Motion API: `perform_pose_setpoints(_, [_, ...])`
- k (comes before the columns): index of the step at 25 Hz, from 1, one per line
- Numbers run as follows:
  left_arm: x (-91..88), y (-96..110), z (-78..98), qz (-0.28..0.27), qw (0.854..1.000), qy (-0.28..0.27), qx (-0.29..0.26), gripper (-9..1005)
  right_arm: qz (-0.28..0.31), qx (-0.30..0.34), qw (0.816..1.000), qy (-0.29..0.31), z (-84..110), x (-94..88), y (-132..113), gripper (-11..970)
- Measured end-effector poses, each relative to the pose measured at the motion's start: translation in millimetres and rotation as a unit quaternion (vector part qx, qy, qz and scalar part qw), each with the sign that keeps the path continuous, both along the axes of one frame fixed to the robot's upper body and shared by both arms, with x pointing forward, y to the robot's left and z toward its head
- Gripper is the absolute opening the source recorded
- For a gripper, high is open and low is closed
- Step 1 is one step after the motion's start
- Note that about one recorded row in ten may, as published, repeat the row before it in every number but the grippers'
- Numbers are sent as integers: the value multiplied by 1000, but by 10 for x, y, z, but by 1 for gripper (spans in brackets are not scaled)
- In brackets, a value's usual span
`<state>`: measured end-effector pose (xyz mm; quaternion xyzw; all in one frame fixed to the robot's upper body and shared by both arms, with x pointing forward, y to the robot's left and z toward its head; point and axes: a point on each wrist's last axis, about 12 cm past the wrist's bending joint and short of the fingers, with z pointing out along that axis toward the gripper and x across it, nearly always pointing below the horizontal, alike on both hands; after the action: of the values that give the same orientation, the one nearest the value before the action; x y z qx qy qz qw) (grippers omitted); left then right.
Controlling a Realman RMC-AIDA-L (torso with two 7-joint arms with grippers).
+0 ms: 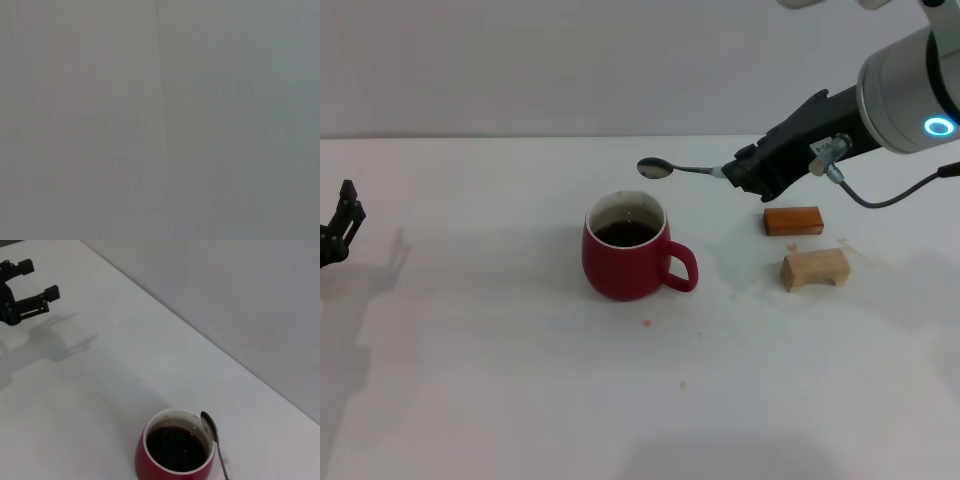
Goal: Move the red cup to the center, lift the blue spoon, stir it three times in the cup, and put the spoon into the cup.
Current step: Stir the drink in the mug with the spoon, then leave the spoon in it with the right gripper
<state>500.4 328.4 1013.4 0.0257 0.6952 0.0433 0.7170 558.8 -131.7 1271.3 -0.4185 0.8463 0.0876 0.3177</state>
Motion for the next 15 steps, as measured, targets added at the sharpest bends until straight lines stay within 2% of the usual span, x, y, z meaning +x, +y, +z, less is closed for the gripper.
perform_pose_setpoints(15, [-9, 12, -12, 1, 1000, 4, 2, 843, 8, -10, 1000, 11, 20, 1, 66, 124])
